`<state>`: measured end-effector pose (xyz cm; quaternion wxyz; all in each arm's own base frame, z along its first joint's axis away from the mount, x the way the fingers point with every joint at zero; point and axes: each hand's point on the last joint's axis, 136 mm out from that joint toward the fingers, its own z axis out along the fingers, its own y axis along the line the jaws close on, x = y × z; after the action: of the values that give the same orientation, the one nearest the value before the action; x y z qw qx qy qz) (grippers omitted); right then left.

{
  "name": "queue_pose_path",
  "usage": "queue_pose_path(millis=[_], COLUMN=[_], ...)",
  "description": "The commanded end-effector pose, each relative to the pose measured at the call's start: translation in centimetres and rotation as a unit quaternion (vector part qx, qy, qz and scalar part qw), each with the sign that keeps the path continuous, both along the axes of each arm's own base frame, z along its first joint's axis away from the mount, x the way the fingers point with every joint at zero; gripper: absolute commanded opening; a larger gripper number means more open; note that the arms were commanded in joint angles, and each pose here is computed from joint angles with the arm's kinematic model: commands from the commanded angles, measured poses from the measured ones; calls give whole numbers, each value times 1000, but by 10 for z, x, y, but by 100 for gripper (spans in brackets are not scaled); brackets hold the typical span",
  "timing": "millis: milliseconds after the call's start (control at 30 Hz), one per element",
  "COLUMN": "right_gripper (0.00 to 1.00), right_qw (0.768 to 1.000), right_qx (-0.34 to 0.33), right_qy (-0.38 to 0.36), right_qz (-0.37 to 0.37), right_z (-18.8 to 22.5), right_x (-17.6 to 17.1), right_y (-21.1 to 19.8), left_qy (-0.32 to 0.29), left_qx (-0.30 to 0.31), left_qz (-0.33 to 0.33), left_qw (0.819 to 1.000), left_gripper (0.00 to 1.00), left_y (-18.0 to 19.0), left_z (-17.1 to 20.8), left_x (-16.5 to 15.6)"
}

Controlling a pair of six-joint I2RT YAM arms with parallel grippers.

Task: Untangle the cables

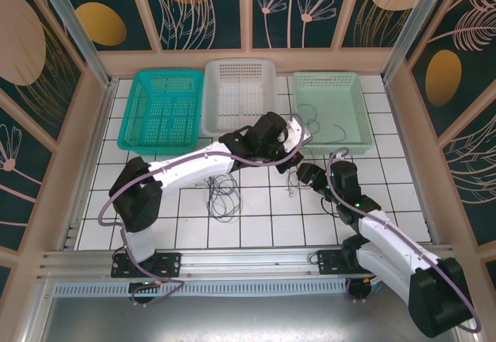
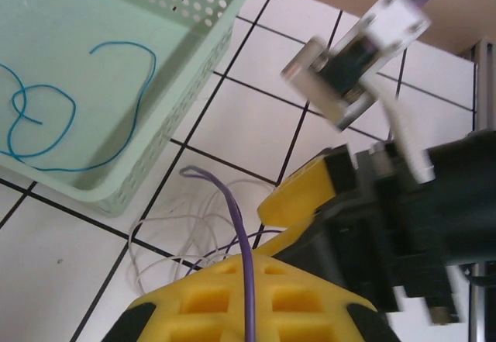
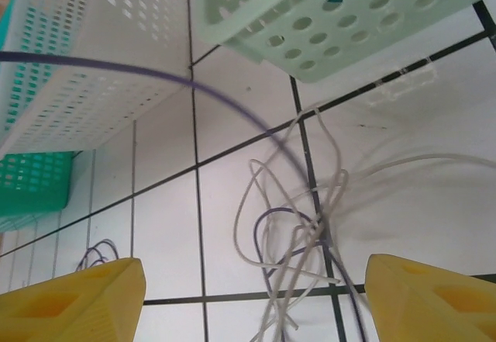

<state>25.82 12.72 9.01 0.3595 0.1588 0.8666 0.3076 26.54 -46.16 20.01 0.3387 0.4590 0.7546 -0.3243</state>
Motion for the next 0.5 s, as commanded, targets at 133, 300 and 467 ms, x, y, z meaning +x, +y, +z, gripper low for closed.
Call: queue_pose_path(millis=[133, 300, 467], right_gripper=[74, 74, 74], right_qw=[998, 996, 994], right_qx=[-21, -31, -48], right_qy=[45, 58, 66], right_qz=[-49, -59, -76], right_z=[-25, -34, -39], right_x=[13, 14, 7], right_y=[-8, -11, -22], left_qy=[-59, -92, -147], left_qx=[-108, -140, -164], left_qz=[1, 12, 43], left_qw=[992, 986, 974], left_gripper=[0, 0, 0], left_y=[11, 22, 40], left_z=[98, 133, 175], left_x=[-12, -14, -9])
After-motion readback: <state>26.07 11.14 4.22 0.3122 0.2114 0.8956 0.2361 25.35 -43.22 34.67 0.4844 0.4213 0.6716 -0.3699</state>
